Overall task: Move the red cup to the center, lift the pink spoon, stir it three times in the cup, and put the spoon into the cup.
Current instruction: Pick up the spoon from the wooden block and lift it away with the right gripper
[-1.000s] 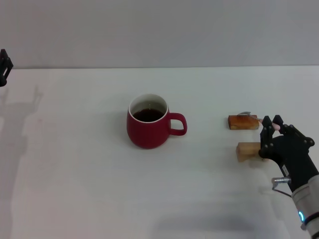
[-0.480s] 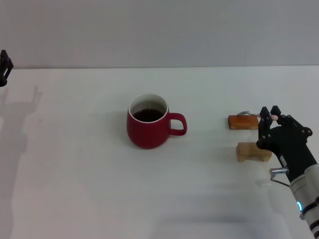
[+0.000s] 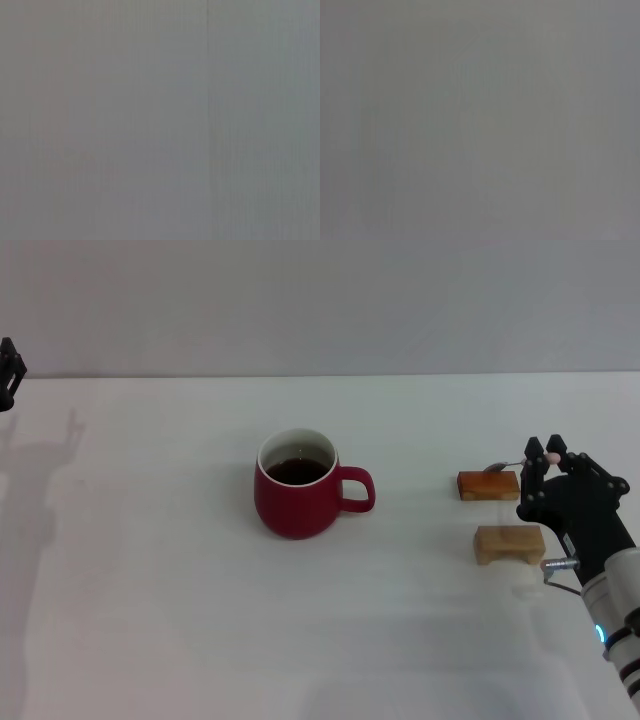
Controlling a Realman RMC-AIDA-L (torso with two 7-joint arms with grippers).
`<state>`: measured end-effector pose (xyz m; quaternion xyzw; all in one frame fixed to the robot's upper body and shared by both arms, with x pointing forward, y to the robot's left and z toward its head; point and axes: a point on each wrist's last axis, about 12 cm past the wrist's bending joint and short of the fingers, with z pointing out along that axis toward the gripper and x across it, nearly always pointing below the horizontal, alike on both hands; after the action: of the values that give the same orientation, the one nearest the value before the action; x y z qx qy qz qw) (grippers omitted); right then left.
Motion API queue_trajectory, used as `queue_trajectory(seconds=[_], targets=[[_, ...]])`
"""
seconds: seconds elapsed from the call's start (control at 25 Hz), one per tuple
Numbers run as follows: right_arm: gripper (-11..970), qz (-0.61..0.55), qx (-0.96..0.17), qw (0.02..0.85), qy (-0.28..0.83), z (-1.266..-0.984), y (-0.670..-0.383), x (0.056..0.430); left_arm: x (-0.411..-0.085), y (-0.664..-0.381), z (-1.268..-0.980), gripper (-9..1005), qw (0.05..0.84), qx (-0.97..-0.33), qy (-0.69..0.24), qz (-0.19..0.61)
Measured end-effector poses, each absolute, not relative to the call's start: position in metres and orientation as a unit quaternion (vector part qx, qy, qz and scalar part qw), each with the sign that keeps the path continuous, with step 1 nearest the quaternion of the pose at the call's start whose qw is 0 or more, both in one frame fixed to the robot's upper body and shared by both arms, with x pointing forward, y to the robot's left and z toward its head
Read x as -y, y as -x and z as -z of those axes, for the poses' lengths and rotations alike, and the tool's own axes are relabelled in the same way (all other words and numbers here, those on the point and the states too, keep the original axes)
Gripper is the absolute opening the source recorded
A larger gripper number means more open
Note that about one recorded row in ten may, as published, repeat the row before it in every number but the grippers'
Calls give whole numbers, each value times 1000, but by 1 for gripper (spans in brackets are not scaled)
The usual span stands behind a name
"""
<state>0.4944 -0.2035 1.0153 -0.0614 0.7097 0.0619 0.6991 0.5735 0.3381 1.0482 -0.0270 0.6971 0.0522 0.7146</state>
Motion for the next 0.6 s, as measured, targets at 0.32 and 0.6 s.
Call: queue_trajectory(seconds=[0.32, 0.6], targets=[[168, -69, -698, 709, 72, -1025, -506, 202, -339, -573, -1048, 834, 715, -697, 29, -53], [168, -62, -690, 716, 84, -1034, -514, 197, -339, -573, -1048, 834, 715, -696, 31, -53]])
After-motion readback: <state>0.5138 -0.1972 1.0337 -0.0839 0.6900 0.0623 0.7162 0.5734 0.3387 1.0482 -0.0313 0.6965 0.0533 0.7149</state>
